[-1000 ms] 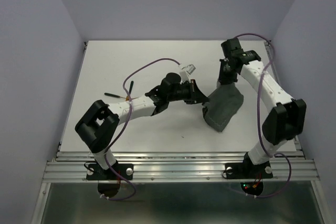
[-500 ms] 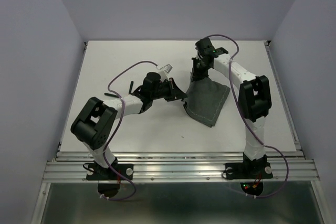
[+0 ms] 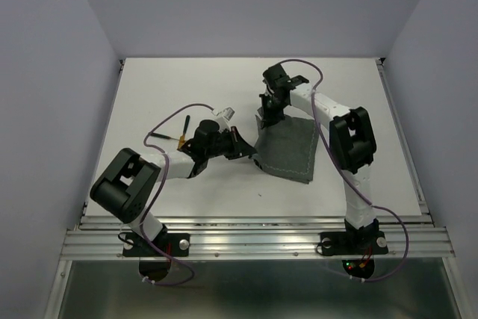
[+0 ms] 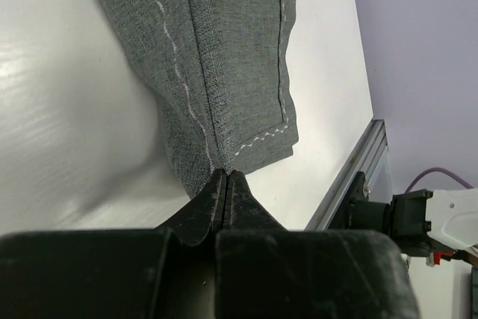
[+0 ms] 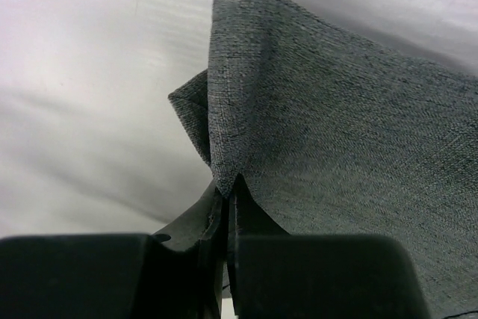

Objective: Fold the napkin into a case and place the utensils inside
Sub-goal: Turn over the upper triangle folded napkin at the center of the board.

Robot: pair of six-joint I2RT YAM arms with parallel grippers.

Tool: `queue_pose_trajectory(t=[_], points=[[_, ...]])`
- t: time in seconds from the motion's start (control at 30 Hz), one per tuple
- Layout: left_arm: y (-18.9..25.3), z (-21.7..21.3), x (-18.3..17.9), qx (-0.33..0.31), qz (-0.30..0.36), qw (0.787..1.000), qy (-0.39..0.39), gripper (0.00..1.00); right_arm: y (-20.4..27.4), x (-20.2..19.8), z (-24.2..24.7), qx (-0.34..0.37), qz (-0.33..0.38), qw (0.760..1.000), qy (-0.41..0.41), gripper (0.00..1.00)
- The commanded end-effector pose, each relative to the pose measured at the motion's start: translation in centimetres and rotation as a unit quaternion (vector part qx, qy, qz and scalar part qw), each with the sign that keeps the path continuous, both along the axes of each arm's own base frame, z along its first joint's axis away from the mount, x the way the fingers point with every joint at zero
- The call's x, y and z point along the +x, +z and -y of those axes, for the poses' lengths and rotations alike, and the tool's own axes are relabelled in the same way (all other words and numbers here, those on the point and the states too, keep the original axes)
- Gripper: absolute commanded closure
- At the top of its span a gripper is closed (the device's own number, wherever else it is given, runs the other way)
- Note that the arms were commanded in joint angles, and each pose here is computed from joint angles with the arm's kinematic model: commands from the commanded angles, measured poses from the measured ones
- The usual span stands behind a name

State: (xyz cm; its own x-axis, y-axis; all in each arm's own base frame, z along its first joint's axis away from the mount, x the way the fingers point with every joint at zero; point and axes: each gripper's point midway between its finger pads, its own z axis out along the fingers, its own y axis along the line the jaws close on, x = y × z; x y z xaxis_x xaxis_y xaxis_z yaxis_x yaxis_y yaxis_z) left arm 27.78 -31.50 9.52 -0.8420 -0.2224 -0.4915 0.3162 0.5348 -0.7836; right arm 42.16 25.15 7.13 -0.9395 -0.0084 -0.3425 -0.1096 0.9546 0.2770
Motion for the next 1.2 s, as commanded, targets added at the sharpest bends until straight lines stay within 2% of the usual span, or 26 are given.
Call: queue_pose_trajectory(t=[0.0, 0.3, 0.4, 0.43, 0.47, 0.53, 0.57, 0.63, 0.67, 0.83, 0.9, 1.1, 1.17], points=[[-0.7, -0.6, -7.0, -0.01, -0.07, 0.994, -0.085, 1.0, 3.0, 6.7, 2.5, -0.024, 0.148, 0.987, -0.054, 0.99], [-1.9, -1.9, -8.8, 0.002, -0.077, 0.994, -0.074, 1.0, 1.5, 3.4, -1.1, -0.025, 0.129, 0.991, -0.019, 0.99], [-2.3, -2.3, -9.2, 0.004, -0.082, 0.994, -0.069, 0.73, 1.3, 2.8, -1.5, -0.024, 0.126, 0.992, -0.017, 0.99], [-2.3, -2.5, -9.3, 0.005, -0.082, 0.994, -0.066, 0.61, 1.4, 2.5, -1.9, -0.024, 0.127, 0.992, -0.012, 0.99], [-2.7, -2.7, -9.6, 0.009, -0.087, 0.994, -0.065, 0.37, 1.2, 2.2, -2.4, -0.023, 0.125, 0.992, -0.007, 0.99], [-2.9, -3.1, -9.7, 0.015, -0.085, 0.994, -0.06, 0.22, 1.2, 1.9, -3.1, -0.018, 0.123, 0.992, 0.001, 0.99], [-2.9, -3.2, -9.8, 0.017, -0.084, 0.995, -0.06, 0.16, 1.2, 1.6, -3.7, -0.013, 0.123, 0.992, 0.008, 0.88], [-2.9, -3.6, -9.9, 0.023, -0.081, 0.995, -0.054, 0.14, 1.5, 1.2, -4.6, -0.002, 0.122, 0.992, 0.017, 0.65], [-2.9, -3.8, -10.0, 0.026, -0.081, 0.995, -0.052, 0.14, 2.0, 1.0, -5.3, 0.005, 0.127, 0.992, 0.022, 0.51], [-2.2, -4.7, -10.0, 0.041, -0.071, 0.996, -0.034, 0.14, 4.0, 0.6, -6.7, 0.053, 0.135, 0.989, 0.029, 0.42], [-1.8, -5.1, -9.7, 0.054, -0.063, 0.996, -0.024, 0.14, 5.4, 0.6, -6.8, 0.064, 0.146, 0.987, 0.027, 0.33], [2.0, -6.0, -7.5, 0.058, -0.017, 0.998, 0.008, 0.17, 9.5, 0.8, -3.9, 0.054, 0.196, 0.978, -0.041, 0.33], [3.1, -5.9, -6.6, 0.053, -0.005, 0.998, 0.016, 0.22, 10.3, 0.5, -2.6, 0.059, 0.202, 0.975, -0.065, 0.35]])
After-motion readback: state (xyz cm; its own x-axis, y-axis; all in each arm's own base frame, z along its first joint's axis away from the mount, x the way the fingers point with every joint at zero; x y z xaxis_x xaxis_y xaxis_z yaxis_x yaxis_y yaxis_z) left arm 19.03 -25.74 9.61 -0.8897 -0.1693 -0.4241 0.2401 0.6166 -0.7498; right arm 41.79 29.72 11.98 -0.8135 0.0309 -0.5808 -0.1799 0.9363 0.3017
